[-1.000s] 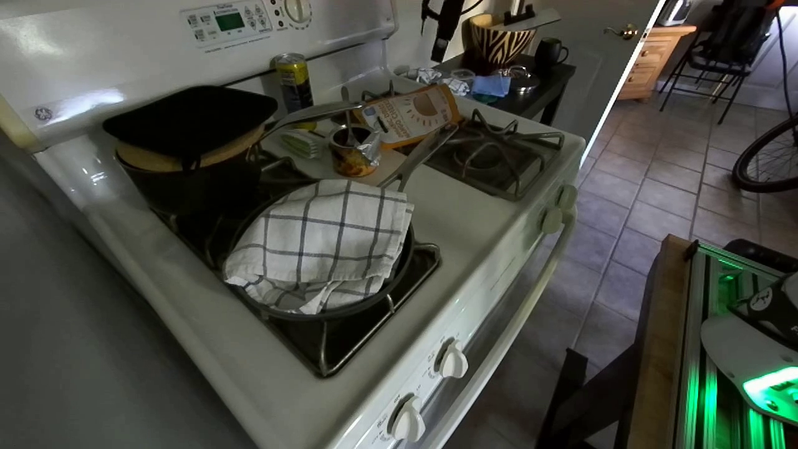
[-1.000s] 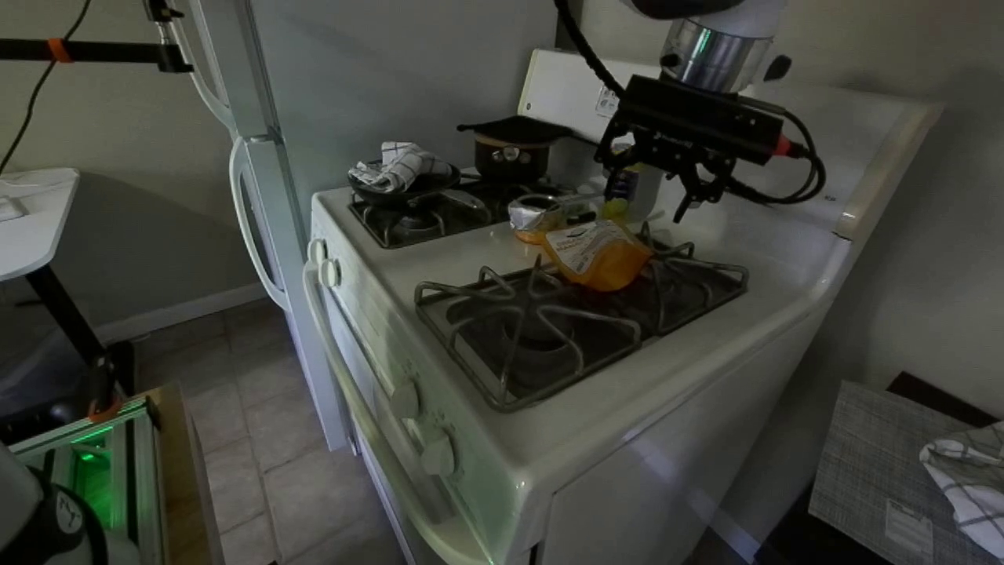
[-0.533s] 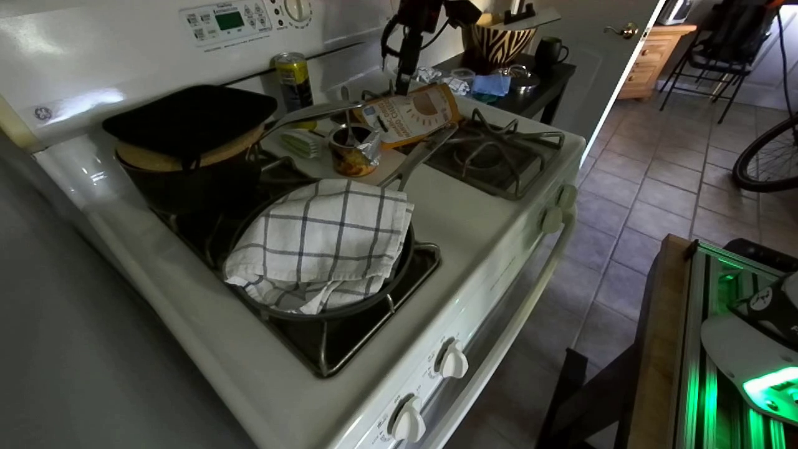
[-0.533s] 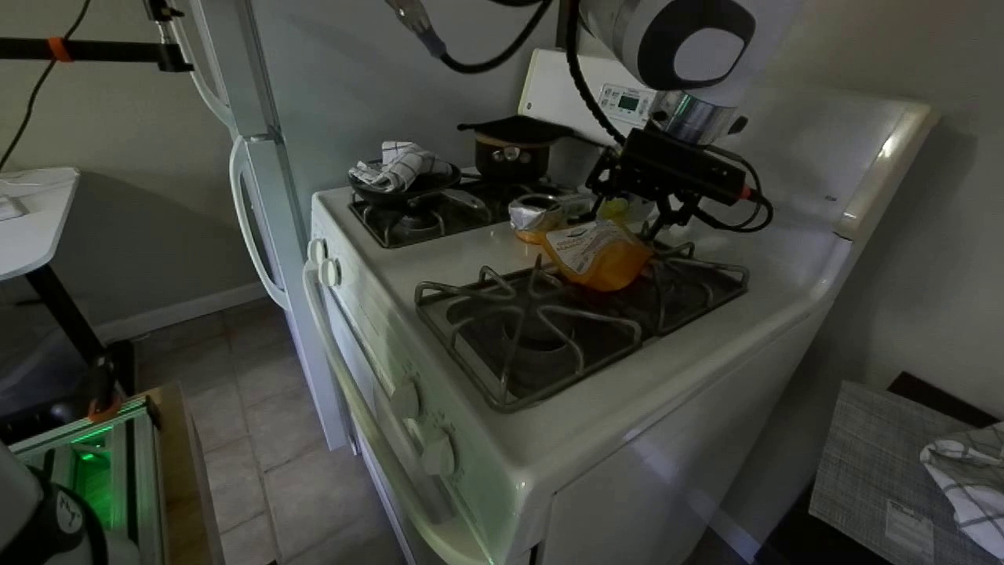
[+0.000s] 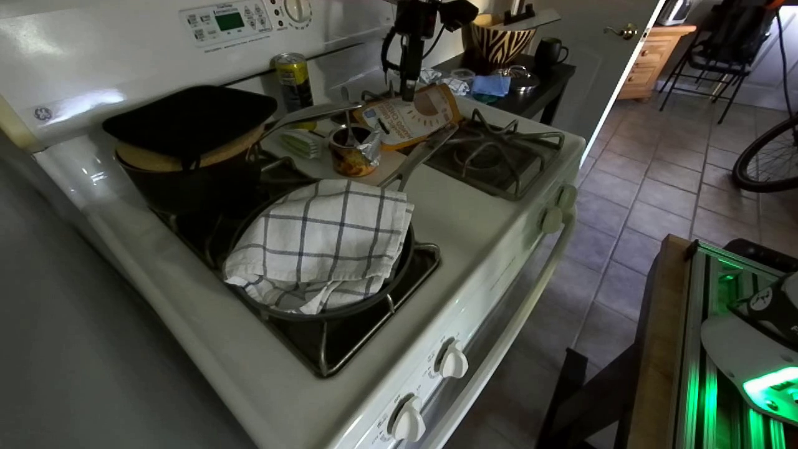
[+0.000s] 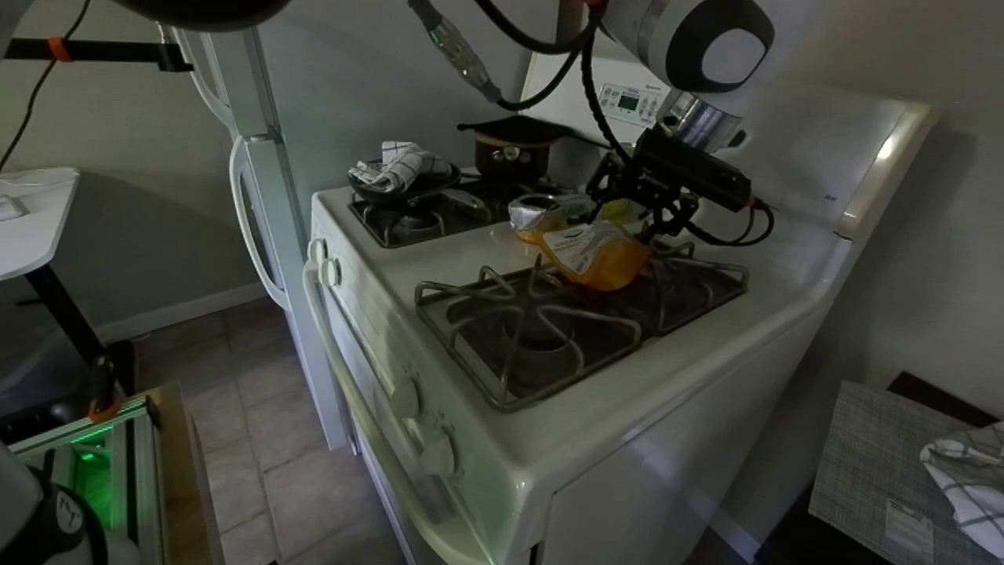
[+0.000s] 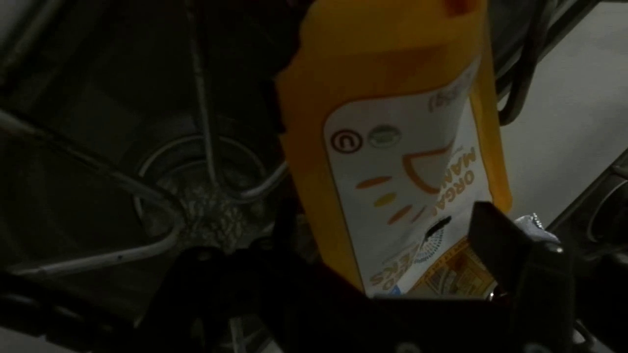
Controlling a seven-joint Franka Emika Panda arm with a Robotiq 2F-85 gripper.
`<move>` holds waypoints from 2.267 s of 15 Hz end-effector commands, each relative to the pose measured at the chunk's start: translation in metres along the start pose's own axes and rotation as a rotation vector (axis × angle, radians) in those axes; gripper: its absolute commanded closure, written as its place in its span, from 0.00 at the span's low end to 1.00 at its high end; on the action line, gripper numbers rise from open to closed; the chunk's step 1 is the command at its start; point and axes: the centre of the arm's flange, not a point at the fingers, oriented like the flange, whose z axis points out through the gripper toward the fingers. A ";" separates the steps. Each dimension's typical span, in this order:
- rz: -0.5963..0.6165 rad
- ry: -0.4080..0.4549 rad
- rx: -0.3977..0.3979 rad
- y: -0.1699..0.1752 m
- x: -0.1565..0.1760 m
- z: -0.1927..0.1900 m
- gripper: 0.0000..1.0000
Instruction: Put the orange packet on the top of the pot
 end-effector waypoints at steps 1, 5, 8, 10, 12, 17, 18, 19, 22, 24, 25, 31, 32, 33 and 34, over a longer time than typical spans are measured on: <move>0.002 -0.031 0.021 0.008 0.007 0.012 0.43; 0.003 -0.047 0.032 0.006 0.009 0.027 0.72; 0.000 -0.030 0.020 0.003 0.010 0.014 0.93; -0.022 -0.014 -0.007 -0.003 0.009 -0.009 1.00; -0.033 0.003 -0.041 -0.010 0.004 -0.042 1.00; -0.013 -0.081 -0.175 -0.026 -0.031 -0.134 0.98; -0.011 -0.090 -0.192 -0.030 -0.037 -0.148 0.98; -0.018 -0.056 -0.197 -0.040 -0.038 -0.162 0.98; -0.043 0.103 -0.172 -0.081 -0.012 -0.178 0.98; -0.070 0.194 -0.101 -0.118 0.024 -0.162 0.98; -0.081 0.234 -0.081 -0.138 0.042 -0.160 0.98; -0.129 0.308 -0.016 -0.202 0.118 -0.129 0.97; -0.133 0.308 -0.008 -0.213 0.127 -0.121 0.97; -0.133 0.308 -0.005 -0.217 0.130 -0.118 0.97; -0.130 0.309 -0.004 -0.216 0.129 -0.118 0.97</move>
